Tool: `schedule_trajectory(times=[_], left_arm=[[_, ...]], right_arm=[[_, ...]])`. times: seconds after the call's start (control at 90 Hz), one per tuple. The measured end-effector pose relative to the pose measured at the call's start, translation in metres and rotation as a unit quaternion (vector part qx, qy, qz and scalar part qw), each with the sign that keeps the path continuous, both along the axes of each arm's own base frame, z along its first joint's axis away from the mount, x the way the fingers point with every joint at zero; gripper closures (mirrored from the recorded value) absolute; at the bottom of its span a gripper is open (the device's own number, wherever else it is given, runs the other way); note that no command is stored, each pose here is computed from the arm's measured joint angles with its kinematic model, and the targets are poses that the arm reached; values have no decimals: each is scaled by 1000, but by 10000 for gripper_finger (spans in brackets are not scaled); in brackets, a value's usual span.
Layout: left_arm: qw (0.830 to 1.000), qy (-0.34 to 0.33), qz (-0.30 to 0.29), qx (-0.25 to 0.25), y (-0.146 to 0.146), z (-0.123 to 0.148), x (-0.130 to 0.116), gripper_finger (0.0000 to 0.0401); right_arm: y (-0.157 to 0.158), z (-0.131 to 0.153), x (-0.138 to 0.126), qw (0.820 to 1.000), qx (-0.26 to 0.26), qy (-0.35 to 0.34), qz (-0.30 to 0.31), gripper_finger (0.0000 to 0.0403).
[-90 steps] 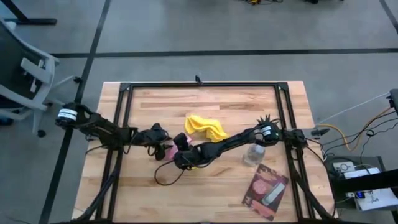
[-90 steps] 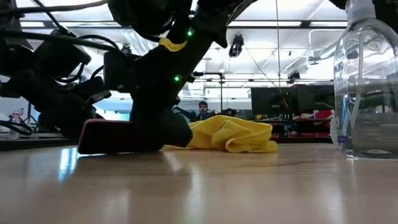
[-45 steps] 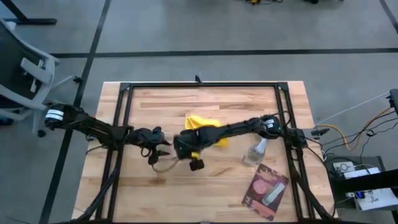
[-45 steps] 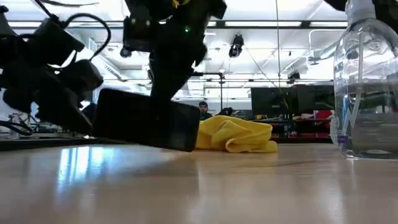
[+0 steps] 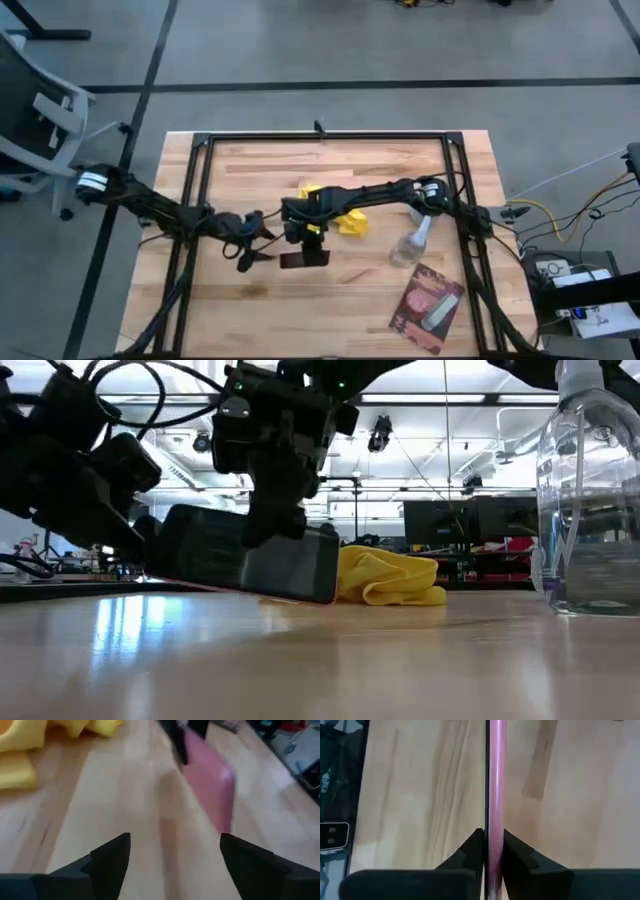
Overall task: Apply microfiber cloth
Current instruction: Wipe the front of the pink cellphone with a microfiber cloth
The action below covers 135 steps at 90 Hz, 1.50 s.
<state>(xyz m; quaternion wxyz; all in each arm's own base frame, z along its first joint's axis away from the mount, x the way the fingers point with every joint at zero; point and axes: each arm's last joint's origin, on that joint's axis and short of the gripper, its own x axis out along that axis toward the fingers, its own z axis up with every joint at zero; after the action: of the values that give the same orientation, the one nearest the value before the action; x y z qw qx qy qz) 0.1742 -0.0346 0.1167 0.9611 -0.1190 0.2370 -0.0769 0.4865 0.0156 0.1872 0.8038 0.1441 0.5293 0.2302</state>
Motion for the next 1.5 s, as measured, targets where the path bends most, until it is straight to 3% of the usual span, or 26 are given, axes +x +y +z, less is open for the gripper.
schedule_trajectory(times=[0.222,0.578,0.822,0.922,1.111,1.267,1.344,1.5], left_arm=[[1000,-11,1,-12,-2,-5,6,93],[1000,-5,7,-21,-4,-19,19,93],[999,20,11,-23,-7,-28,30,93],[999,23,6,-22,-9,-29,33,93],[999,5,-41,-12,-28,-23,37,93],[999,-9,-28,24,-52,-15,40,93],[999,2,3,54,-63,-15,40,93],[997,26,42,57,-79,-11,52,93]], right_arm=[[1,-1,2,1000,1,-11,-1,376],[0,0,7,999,-3,-38,-7,309],[2,-3,5,999,-22,-35,1,340],[12,-3,2,997,-59,-40,23,356],[56,2,-9,979,-194,-27,61,361],[87,1,-17,961,-272,-20,51,328],[97,1,-19,961,-274,-19,35,299],[103,2,-20,964,-266,-11,14,229]])
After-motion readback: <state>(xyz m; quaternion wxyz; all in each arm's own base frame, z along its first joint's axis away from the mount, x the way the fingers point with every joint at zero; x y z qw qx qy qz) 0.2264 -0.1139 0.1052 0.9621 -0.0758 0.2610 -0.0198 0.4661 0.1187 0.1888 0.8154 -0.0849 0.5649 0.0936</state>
